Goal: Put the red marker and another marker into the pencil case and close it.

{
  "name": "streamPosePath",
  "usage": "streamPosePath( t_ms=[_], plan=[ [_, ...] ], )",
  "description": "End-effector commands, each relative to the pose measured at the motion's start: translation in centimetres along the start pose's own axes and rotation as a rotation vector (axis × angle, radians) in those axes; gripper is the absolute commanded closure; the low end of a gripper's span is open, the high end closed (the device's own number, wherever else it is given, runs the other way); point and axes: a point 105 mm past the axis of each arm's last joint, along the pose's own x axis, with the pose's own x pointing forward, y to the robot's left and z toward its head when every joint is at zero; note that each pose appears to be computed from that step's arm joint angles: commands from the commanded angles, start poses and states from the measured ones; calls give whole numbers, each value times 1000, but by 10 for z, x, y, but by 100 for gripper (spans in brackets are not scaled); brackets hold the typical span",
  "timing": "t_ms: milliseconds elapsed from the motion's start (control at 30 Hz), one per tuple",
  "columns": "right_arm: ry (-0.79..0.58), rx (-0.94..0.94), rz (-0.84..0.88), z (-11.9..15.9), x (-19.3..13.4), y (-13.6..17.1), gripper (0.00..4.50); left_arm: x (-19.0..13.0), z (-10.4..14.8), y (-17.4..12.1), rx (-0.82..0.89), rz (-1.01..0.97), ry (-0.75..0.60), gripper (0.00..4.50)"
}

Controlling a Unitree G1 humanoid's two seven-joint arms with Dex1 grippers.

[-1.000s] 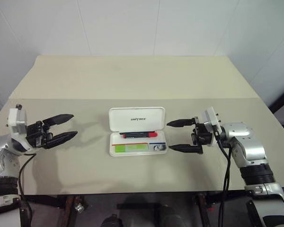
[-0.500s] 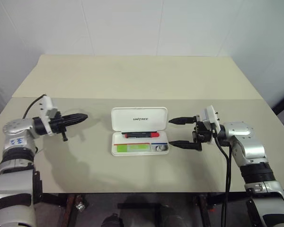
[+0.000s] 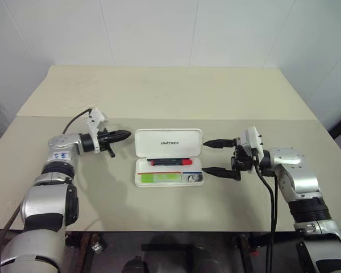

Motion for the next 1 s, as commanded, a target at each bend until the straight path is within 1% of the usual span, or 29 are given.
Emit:
streamPosePath(
  t_ms=[33, 100, 167, 233, 400, 500, 633, 767, 900, 1000],
  plan=[
    [-18, -53, -31, 13, -8, -3, 0, 11, 13, 0, 30, -5, -19, 448],
    [-19, -53, -35, 14, -9, -2, 0, 23, 14, -10, 29, -62, -16, 448],
    [-18, -53, -36, 14, -10, -1, 0, 28, 14, -17, 29, -108, -11, 448],
    [-16, -53, -38, 15, -14, -1, 0, 32, 19, -27, 40, -200, -23, 448],
    [9, -35, -23, 12, -27, 2, 0, 31, 25, -47, 93, -385, -28, 448],
    [22, -33, -17, 10, -33, 1, 0, 28, 23, -56, 121, -472, -8, 448],
    [4, -20, -47, 10, -46, -13, 0, 25, 12, -70, 195, -595, 62, 448],
    [-12, -18, -15, 14, -56, -18, 0, 28, -1, -79, 261, -652, 127, 448],
    [-59, -16, 18, 24, -56, -22, 0, 33, -17, -90, 324, -706, 198, 448],
    [-47, -34, 22, 23, -53, -24, 0, 33, -33, -99, 378, -757, 275, 448]
  ],
)
